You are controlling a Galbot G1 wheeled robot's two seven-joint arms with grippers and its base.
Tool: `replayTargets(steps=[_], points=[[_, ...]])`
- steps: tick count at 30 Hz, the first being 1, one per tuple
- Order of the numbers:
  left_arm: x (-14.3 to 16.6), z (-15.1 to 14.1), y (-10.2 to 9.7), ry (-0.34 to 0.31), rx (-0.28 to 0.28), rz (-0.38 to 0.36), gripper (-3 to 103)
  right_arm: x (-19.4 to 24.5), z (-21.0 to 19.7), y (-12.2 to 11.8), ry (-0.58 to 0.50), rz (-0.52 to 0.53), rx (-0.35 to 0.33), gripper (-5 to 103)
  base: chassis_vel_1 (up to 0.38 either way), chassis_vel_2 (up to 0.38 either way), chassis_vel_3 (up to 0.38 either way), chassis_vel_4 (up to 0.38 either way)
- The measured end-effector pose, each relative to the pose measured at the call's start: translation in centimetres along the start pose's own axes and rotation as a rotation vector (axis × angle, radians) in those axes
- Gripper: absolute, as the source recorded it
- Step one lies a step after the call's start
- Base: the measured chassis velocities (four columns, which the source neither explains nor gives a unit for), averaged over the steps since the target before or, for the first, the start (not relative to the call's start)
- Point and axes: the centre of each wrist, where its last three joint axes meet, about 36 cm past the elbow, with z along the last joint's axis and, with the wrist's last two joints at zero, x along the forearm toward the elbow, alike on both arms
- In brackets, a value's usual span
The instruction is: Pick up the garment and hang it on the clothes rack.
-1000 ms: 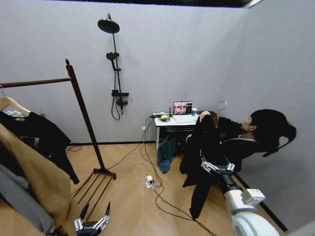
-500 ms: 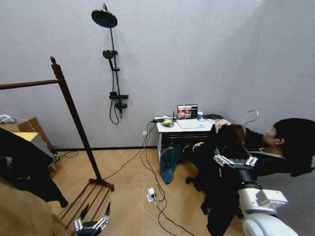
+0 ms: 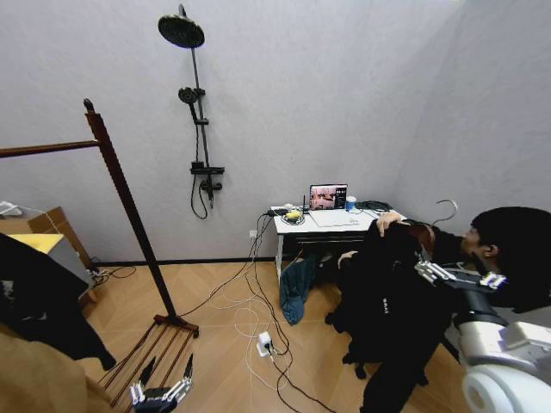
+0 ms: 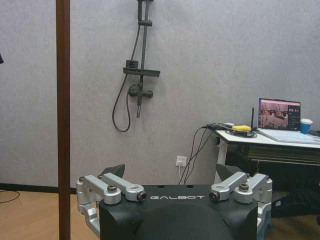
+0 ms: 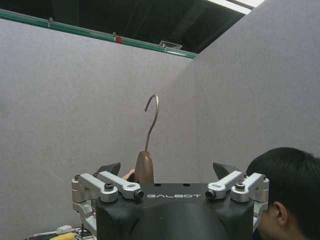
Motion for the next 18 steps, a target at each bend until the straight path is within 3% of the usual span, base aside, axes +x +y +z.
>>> replayTargets(steps=[11,18], points=[[0.0,0.0,0.0,0.0,0.0,0.0,100,-4.8,2.5,1.0,0.018,-0.117,-0.02,100,0.0,0.0,0.0,0.0],[0.0,0.0,0.0,0.0,0.0,0.0,100,-8.4,3.9,0.5,0.024,-0.142,0.009,103,0.0,0.0,0.0,0.0]])
